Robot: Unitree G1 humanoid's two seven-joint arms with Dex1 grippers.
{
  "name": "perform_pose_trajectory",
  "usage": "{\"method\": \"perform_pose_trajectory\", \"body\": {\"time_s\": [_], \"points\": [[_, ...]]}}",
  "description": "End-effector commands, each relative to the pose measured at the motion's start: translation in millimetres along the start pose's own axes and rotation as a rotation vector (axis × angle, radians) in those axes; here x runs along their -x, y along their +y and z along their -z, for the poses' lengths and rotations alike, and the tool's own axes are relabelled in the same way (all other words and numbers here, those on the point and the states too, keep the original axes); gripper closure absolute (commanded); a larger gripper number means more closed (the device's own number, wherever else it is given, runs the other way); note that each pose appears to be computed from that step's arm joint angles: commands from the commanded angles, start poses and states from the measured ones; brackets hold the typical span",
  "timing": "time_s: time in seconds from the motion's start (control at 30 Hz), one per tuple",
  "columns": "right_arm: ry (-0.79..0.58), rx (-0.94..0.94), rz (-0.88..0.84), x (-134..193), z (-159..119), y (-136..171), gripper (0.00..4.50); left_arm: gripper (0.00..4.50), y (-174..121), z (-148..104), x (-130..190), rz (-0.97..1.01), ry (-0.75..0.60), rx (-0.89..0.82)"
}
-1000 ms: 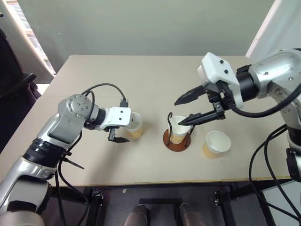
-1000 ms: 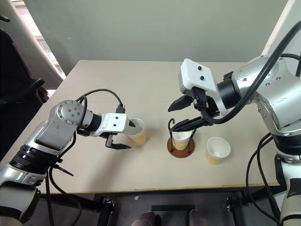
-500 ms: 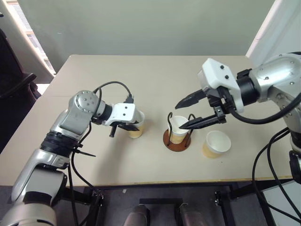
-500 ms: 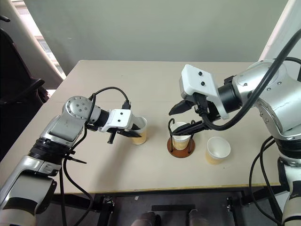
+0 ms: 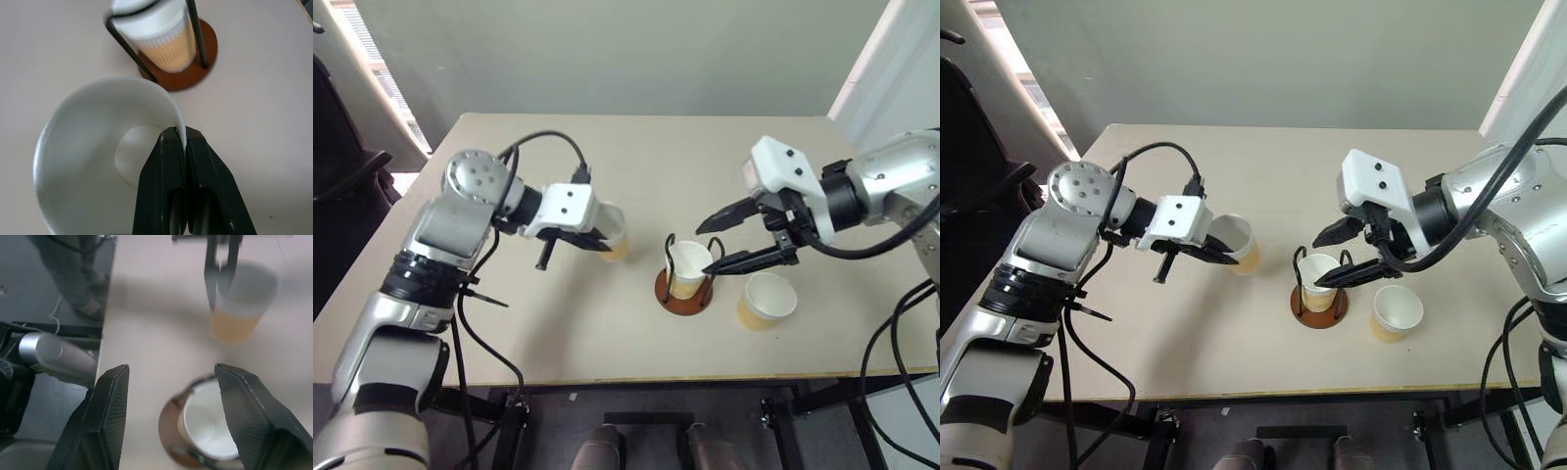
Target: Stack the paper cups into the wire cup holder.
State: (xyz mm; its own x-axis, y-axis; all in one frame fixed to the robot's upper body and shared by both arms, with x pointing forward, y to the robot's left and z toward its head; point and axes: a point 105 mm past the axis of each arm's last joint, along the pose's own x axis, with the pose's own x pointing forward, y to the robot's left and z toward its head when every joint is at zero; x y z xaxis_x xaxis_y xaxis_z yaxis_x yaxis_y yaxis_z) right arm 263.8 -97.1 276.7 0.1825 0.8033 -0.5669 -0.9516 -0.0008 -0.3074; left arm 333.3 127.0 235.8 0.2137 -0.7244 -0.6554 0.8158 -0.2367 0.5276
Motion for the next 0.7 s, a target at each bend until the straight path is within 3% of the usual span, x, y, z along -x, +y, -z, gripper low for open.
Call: {"method": "perform_pose_trajectory", "body": {"time_s": [0.03, 0.27, 0.57, 0.7], "points": [[-0.020, 0.003, 0.083, 14.8, -3.3, -7.1, 1.63, 4.46, 12.1, -23.1, 15.3, -0.055, -0.033, -0.091], [0.031, -0.057, 0.162, 34.3, 15.6, -11.3, 1.63, 4.46, 30.1, -58.6, 20.9, -0.091, -0.153, -0.147], [0.042, -0.111, 0.185, 47.9, 23.9, -3.2, 1.63, 4.46, 28.9, -121.9, 10.1, 0.077, -0.378, -0.243], [0.049, -0.127, 0.209, 51.0, 26.9, -1.9, 1.63, 4.46, 31.8, -133.4, 1.2, 0.122, -0.423, -0.255]]}}
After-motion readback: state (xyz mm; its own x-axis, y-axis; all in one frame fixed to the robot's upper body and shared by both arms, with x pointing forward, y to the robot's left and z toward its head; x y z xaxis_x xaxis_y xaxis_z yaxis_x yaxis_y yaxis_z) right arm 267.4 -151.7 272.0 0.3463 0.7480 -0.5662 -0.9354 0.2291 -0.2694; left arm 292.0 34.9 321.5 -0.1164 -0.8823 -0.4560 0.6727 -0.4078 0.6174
